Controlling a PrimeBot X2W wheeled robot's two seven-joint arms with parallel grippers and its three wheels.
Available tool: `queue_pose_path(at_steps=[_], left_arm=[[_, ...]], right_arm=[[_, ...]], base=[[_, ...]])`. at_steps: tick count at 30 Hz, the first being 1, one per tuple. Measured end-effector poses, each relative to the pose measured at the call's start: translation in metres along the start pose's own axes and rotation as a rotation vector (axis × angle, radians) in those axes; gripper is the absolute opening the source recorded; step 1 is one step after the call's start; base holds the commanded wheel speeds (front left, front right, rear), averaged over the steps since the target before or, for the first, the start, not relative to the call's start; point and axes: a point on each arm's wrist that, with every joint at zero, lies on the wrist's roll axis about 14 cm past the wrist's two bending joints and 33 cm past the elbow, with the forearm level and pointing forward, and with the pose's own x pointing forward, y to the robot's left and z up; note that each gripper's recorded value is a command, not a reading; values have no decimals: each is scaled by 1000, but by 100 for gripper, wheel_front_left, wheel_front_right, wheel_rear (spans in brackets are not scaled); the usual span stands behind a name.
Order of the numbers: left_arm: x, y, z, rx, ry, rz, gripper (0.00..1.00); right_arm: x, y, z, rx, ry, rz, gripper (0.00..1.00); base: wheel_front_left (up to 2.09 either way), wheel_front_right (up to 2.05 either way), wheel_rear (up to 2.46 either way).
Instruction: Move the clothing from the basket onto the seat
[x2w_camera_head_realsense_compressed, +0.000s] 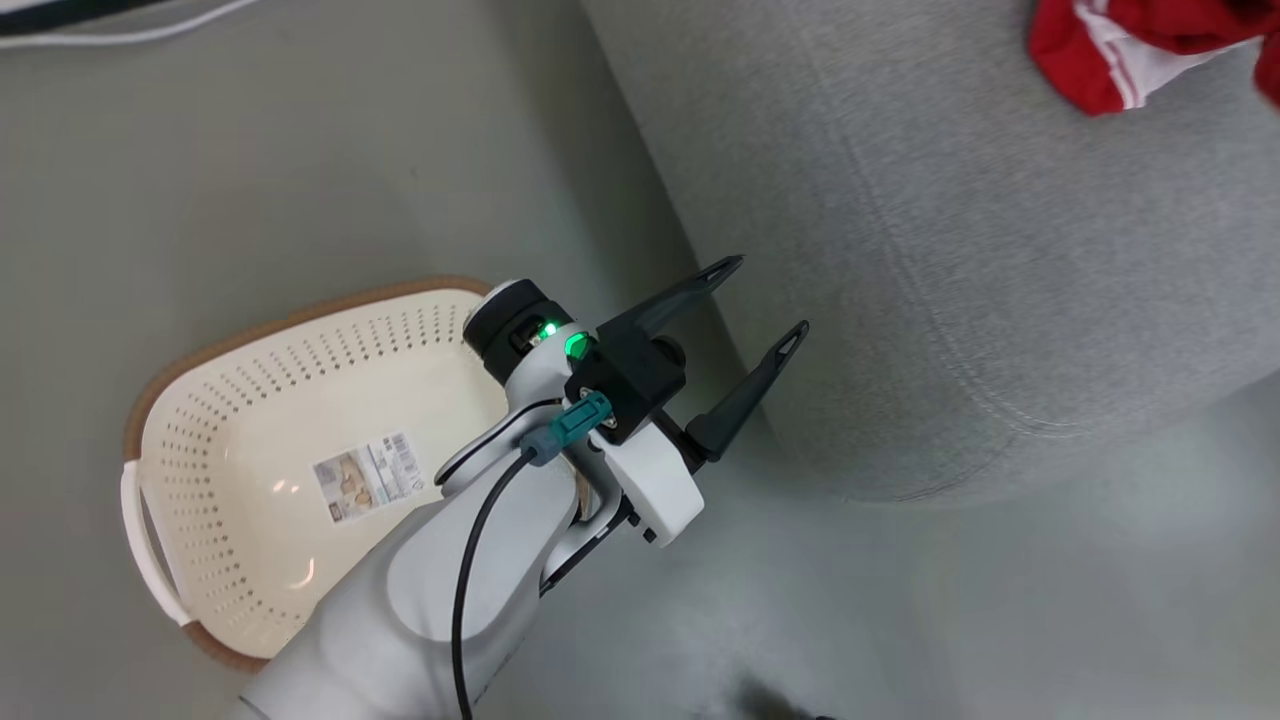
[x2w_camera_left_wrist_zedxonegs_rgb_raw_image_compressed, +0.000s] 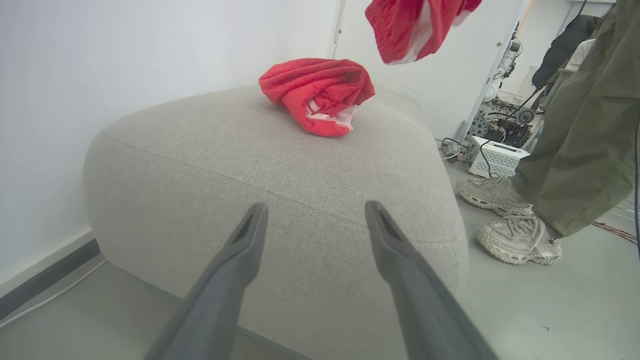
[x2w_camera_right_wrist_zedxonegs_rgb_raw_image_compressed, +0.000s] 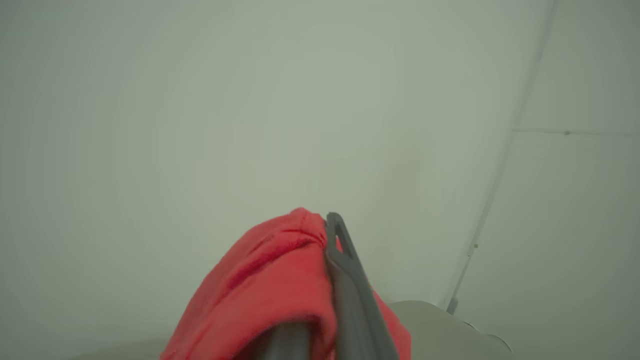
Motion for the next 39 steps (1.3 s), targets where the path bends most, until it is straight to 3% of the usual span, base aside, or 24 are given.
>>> queue_pose_path(at_steps=[14, 18, 22, 28, 35, 36, 37, 39], left_arm=[[-16, 52, -38, -52, 22, 100, 100], [-26, 62, -54, -75, 45, 131, 100], [-34, 72, -65, -97, 61, 165, 100], [-48, 81, -77, -117, 80, 201, 100], [-60, 90, -75, -126, 78, 242, 100], [-61, 91, -74, -127, 77, 249, 100], [-61, 92, -72, -126, 75, 252, 100], [-62, 92, -67, -123, 69, 256, 100]], right_arm=[[81, 3, -22, -170, 4, -38, 0], [92, -20, -52, -137, 75, -150, 0], [98, -20, -75, -77, 114, -205, 0], [96, 19, -132, 7, 217, -177, 0], [61, 69, -207, 63, 408, -98, 0], [54, 76, -215, 71, 434, -83, 3], [47, 84, -222, 92, 457, -73, 29], [33, 98, -233, 102, 495, -35, 100]], base=[[0, 0, 0], [0, 0, 0], [0, 0, 0], [0, 0, 0], [0, 0, 0], [0, 0, 0], [0, 0, 0], [0, 0, 0]])
